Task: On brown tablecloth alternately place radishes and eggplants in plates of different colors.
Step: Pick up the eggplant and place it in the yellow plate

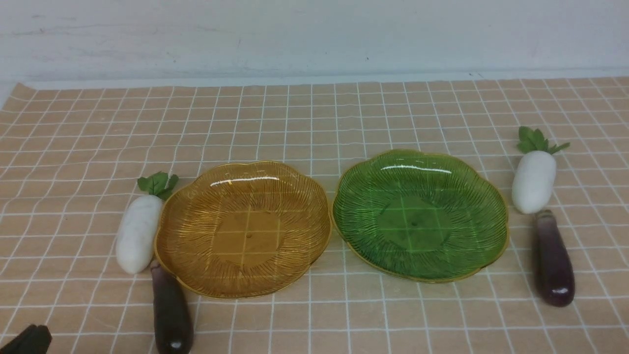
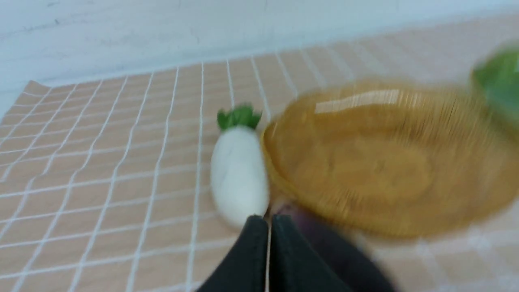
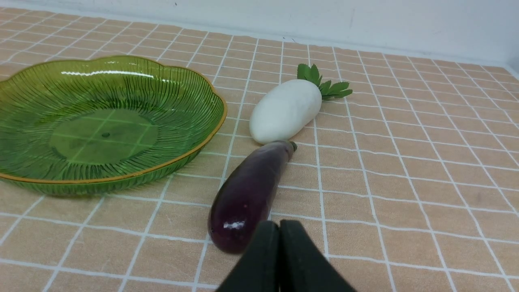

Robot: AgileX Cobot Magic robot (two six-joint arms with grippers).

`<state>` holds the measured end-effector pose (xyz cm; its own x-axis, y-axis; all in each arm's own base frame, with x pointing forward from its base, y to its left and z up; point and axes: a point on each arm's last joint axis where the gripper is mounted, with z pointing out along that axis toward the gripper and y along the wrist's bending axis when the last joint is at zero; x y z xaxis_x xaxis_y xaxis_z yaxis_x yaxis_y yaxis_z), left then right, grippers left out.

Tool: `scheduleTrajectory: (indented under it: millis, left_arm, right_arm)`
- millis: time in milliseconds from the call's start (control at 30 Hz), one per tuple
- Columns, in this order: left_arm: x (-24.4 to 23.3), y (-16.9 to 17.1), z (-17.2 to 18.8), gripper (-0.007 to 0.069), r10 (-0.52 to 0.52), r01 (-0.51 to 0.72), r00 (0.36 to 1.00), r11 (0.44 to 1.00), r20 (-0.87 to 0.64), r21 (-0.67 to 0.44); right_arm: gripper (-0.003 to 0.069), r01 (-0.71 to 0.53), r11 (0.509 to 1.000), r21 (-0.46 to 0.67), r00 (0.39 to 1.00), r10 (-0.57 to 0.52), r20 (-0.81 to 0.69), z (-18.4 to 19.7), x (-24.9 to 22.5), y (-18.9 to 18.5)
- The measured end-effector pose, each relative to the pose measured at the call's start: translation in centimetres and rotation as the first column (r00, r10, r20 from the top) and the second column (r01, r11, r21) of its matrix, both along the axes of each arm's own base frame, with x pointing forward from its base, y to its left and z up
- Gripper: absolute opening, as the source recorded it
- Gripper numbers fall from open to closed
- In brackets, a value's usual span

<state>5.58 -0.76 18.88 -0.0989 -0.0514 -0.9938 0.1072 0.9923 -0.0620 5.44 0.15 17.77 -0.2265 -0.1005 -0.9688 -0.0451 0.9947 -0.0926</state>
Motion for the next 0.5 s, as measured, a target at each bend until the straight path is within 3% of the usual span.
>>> scheduleTrajectory:
  millis: [67, 333, 400, 467, 500]
  left_arm:
    - [0.0, 0.1, 0.8, -0.0003, 0.023, -0.012, 0.998, 0.986, 0.063, -0.166]
    - [0.0, 0.8, 2.2, -0.0003, 0.112, -0.025, 0.976, 0.911, 0.189, -0.411]
    - [-0.1, 1.1, 2.7, -0.0003, 0.151, -0.030, 0.960, 0.891, 0.234, -0.454]
    - [-0.2, 1.3, 2.9, -0.0003, 0.173, -0.033, 0.950, 0.883, 0.259, -0.468]
    - [-0.2, 1.5, 3.2, -0.0003, 0.191, -0.035, 0.941, 0.876, 0.280, -0.480]
  right_arm:
    - [-0.0015, 0.000, 1.000, 0.000, 1.000, 0.000, 0.000, 0.0, 0.0, 0.0]
    - [-0.0015, 0.000, 1.000, 0.005, 1.000, 0.000, 0.000, 0.0, 0.0, 0.0]
    - [-0.0015, -0.038, 0.994, 0.099, 0.999, 0.037, 0.007, 0.1, 0.0, 0.2]
    - [-0.0015, 0.002, 0.985, 0.171, 1.000, -0.005, 0.014, 0.2, 0.0, 0.3]
    - [-0.0015, 0.002, 0.962, 0.271, 0.999, -0.013, 0.039, 0.5, 0.1, 0.4]
